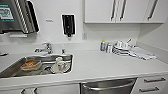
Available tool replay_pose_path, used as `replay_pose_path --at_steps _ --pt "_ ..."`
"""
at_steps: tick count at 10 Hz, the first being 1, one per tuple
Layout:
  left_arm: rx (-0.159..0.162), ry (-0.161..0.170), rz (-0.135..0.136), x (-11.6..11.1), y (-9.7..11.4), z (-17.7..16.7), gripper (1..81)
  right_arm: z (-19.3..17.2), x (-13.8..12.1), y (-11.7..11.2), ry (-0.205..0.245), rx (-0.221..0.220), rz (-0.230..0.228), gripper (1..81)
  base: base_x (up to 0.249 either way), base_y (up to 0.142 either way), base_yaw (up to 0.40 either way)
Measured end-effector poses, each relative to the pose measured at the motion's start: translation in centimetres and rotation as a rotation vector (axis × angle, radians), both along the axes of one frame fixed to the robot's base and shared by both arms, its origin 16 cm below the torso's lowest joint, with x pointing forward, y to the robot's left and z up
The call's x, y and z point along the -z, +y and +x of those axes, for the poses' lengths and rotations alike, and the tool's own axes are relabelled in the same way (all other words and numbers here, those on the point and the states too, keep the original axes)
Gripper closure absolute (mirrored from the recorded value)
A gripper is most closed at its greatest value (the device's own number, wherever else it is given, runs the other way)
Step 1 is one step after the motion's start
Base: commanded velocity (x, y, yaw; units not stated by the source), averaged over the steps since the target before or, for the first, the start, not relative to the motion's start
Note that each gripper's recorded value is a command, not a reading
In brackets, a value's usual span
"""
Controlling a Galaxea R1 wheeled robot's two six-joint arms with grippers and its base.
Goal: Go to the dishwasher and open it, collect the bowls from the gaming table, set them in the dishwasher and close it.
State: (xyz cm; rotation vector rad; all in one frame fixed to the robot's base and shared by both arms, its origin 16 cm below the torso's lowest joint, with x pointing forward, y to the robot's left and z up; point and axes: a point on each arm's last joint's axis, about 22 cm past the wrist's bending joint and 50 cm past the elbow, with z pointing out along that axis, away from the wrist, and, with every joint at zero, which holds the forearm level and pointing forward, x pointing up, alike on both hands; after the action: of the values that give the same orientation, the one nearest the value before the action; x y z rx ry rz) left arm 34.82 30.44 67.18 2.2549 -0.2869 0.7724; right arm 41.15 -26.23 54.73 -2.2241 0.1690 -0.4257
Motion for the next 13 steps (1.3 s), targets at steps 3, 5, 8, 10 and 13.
replay_pose_path --at_steps 3,5,8,10,13 --pt "-0.007 -0.027 -0.034 0.6 -0.8 0.9 1.0 3.0 -3.2 0.0 -0.026 0.029 0.033 1.0 0.0 0.0 0.0" --pt "-0.021 -0.046 -0.053 0.8 -1.0 1.6 1.0 4.8 -5.3 0.9 0.01 0.029 0.066 1.0 0.0 0.0 0.0" --pt "-0.025 -0.05 -0.052 0.7 -0.9 1.7 1.0 7.6 -8.1 1.9 0.17 0.132 0.166 1.0 0.0 0.0 0.0" --pt "-0.028 -0.055 -0.049 0.5 -0.7 1.8 1.0 9.7 -9.7 2.2 0.281 0.218 0.228 1.0 0.0 0.0 0.0" --pt "-0.029 -0.056 -0.049 0.5 -0.7 1.8 1.0 12.4 -11.7 2.9 0.39 0.269 0.255 1.0 0.0 0.0 0.0"
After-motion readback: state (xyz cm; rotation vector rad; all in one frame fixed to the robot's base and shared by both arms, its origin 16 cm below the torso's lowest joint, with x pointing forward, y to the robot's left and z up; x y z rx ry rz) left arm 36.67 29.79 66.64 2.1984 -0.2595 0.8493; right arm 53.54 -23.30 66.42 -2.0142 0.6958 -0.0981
